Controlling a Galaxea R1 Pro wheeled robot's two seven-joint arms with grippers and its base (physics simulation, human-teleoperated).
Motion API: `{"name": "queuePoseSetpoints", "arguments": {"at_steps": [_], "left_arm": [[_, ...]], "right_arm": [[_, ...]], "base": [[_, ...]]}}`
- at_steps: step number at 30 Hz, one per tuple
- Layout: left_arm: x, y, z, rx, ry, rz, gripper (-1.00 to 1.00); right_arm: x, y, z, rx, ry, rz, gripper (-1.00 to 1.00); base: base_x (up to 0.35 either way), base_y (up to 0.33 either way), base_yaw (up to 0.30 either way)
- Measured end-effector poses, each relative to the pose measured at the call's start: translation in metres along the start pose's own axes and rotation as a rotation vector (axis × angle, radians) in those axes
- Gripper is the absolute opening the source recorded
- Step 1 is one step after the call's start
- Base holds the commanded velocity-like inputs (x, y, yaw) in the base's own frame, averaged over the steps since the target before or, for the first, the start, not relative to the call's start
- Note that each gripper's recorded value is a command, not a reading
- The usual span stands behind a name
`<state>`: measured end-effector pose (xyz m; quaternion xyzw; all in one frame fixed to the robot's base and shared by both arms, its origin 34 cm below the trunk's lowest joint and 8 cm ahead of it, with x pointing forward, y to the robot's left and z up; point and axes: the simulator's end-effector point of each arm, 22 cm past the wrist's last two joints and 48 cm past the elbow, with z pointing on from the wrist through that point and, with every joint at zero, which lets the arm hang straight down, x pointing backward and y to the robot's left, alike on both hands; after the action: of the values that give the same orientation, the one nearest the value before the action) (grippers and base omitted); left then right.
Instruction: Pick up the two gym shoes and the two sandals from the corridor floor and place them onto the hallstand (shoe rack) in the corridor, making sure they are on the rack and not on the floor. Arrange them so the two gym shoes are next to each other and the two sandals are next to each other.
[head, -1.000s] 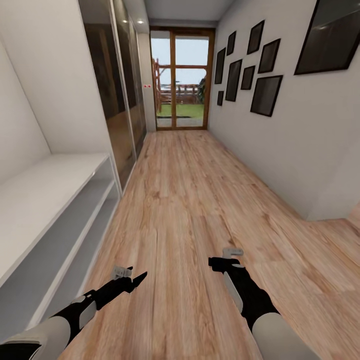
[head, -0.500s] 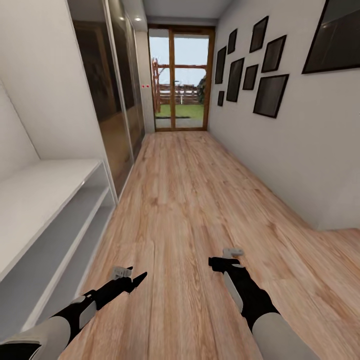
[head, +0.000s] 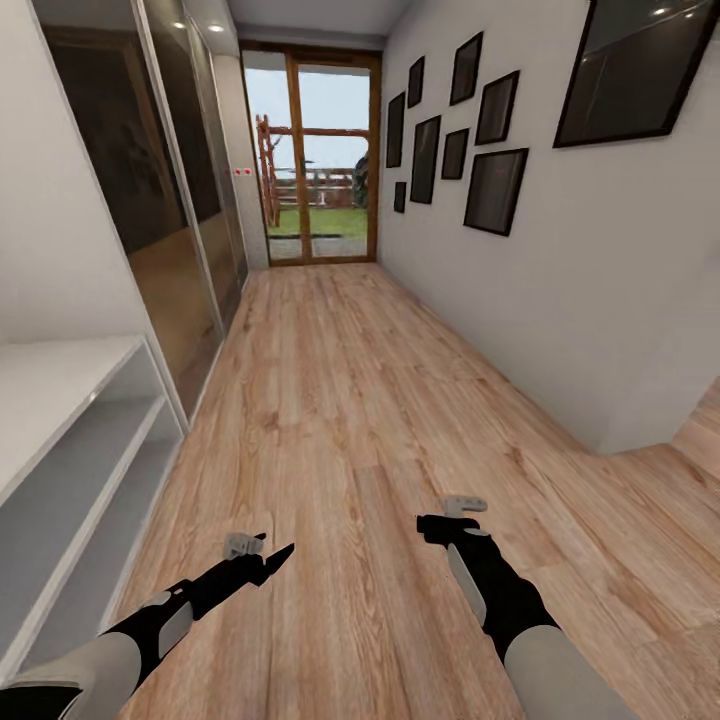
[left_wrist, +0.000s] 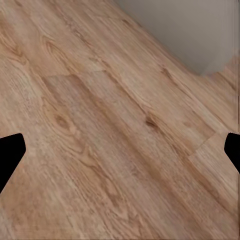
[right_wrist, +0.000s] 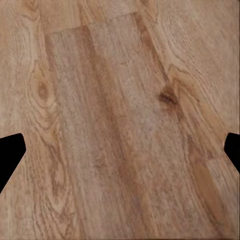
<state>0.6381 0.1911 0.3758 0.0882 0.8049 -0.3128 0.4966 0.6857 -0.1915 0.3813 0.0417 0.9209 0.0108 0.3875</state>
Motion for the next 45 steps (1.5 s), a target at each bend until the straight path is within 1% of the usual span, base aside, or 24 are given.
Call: {"name": "queuePoseSetpoints", "arguments": {"at_steps": [6, 19, 23, 45], "left_arm": [[-0.0008, -0.0002, 0.0000, 0.001, -0.001, 0.001, 1.00], [-0.0009, -0.0002, -0.0001, 0.001, -0.002, 0.001, 1.00], [-0.0007, -0.0003, 0.0000, 0.001, -0.001, 0.001, 1.00], [-0.0005, 0.0000, -0.0001, 0.000, -0.001, 0.000, 1.00]], "right_arm": [[-0.0001, -0.0003, -0.0002, 0.000, 0.000, 0.000, 1.00], [-0.0014, 0.0001, -0.0005, 0.000, -0.003, 0.000, 1.00], [-0.0009, -0.0002, -0.0004, 0.001, -0.002, 0.000, 1.00], [-0.0002, -0.0003, -0.0002, 0.000, 0.000, 0.001, 1.00]], "base": [[0.270, 0.000, -0.185], [0.335, 0.000, -0.016], [0.336, 0.043, -0.118], [0.285, 0.212, -0.258]]}}
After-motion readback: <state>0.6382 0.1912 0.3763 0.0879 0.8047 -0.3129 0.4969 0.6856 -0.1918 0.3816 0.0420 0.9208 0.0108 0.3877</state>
